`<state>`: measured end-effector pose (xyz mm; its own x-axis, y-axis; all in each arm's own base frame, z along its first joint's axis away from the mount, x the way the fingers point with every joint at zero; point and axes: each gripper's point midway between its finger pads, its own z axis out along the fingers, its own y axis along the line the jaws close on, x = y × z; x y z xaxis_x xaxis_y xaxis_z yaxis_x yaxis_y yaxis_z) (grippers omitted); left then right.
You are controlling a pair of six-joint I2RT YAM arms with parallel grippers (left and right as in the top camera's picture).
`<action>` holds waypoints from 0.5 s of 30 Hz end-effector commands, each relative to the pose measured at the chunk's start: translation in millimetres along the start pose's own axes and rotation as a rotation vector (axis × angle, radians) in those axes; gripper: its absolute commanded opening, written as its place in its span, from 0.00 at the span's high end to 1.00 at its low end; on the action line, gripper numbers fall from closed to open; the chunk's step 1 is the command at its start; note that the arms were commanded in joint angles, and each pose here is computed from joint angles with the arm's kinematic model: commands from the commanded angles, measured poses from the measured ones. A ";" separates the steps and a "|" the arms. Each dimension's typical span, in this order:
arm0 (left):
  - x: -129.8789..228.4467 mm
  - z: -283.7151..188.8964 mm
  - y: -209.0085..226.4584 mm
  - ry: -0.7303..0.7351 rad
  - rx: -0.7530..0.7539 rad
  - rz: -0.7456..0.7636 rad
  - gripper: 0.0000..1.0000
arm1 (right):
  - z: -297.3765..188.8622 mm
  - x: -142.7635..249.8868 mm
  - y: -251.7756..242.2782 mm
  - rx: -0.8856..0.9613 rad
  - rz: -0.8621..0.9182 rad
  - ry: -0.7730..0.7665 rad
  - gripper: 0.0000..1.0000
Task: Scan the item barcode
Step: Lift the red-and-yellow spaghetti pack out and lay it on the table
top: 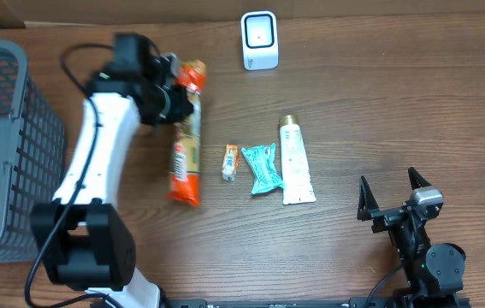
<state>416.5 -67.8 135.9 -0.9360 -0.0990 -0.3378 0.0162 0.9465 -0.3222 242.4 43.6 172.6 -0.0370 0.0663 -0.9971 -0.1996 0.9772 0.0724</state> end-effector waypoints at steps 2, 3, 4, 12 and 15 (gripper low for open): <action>22.6 31.2 -16.9 0.008 0.031 -0.079 0.96 | 0.2 2.0 -0.3 0.002 0.002 -0.003 0.00; 28.1 38.8 -19.2 0.016 0.031 -0.068 0.96 | 0.2 2.0 -0.3 0.002 0.002 -0.003 0.00; 33.3 44.2 -21.0 0.024 0.029 -0.064 0.96 | 0.2 2.0 -0.3 0.002 0.002 -0.003 0.00; 55.7 67.7 -29.7 0.084 0.000 -0.021 0.75 | 0.2 2.0 -0.3 0.002 0.002 -0.003 0.00; 56.6 70.2 -32.7 0.086 0.002 -0.011 0.14 | 0.2 2.0 -0.3 0.002 0.002 -0.003 0.00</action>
<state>383.8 -120.6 63.6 -0.9652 -0.0792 -0.2490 0.0042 0.9481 -0.3179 242.4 43.6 172.8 -0.0361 0.0657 -0.9972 -0.1993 0.9773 0.0716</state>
